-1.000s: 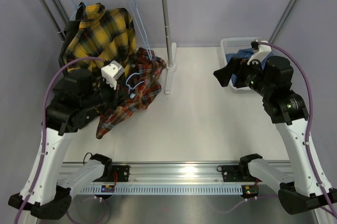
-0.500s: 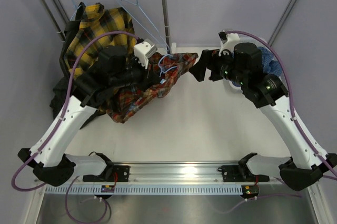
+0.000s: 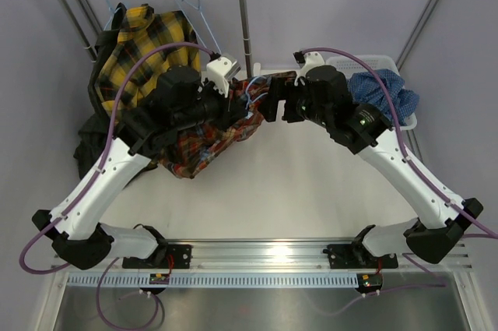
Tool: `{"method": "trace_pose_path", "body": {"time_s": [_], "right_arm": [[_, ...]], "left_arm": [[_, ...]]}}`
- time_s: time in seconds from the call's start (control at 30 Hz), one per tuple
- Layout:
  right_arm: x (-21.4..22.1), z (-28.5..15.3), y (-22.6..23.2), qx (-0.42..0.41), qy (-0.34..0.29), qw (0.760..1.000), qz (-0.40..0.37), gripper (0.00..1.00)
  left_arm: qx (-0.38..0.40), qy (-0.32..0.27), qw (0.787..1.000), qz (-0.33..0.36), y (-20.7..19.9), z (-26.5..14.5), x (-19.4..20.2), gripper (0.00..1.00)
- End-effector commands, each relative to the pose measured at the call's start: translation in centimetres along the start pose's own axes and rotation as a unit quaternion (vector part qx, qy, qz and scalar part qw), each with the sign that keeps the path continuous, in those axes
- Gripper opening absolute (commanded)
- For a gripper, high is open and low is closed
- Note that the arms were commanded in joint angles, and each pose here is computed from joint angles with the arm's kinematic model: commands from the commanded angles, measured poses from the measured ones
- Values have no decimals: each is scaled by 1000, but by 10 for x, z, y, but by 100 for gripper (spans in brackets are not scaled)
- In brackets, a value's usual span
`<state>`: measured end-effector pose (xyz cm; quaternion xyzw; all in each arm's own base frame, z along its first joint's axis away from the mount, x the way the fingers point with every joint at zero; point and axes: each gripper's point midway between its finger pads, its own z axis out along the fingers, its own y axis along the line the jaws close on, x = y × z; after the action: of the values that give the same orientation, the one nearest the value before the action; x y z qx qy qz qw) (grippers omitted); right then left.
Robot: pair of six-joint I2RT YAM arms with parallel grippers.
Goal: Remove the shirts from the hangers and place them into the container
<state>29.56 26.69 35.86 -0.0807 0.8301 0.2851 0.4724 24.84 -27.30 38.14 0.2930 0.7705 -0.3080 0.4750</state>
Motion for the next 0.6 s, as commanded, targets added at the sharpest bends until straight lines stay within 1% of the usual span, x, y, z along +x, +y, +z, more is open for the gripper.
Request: {"method": "trace_pose_path", "body": {"time_s": [0.0,0.13,0.23,0.27,0.33,0.37,0.4,0.47,0.5,0.57], "right_arm": [[-23,-2,9,1,-41,999,18,91],[-32,5,3,23,-58,998,16,86],[-38,11,-1,36,-68,997,14,78],[-40,12,-1,38,-73,997,15,70],[-49,10,-5,51,-90,995,10,59],[-52,9,-7,59,-98,993,9,45],[-61,5,-11,72,-112,991,7,36],[-68,-2,-16,90,-121,989,-7,20],[-78,-8,-20,106,-136,985,-10,7],[-86,-16,-28,128,-147,981,-25,0]], "left_arm": [[33,-90,995,11,-22,-12,-54,0],[50,-87,995,15,-31,-12,-53,0],[58,-90,994,20,-36,-16,-54,0],[59,-92,994,21,-37,-18,-55,0],[63,-99,993,26,-40,-24,-59,0],[62,-107,992,29,-40,-30,-62,0],[58,-115,991,32,-40,-34,-66,0],[44,-130,990,37,-37,-45,-73,0],[39,-142,988,41,-37,-54,-77,0],[24,-160,986,43,-34,-66,-85,0]]}}
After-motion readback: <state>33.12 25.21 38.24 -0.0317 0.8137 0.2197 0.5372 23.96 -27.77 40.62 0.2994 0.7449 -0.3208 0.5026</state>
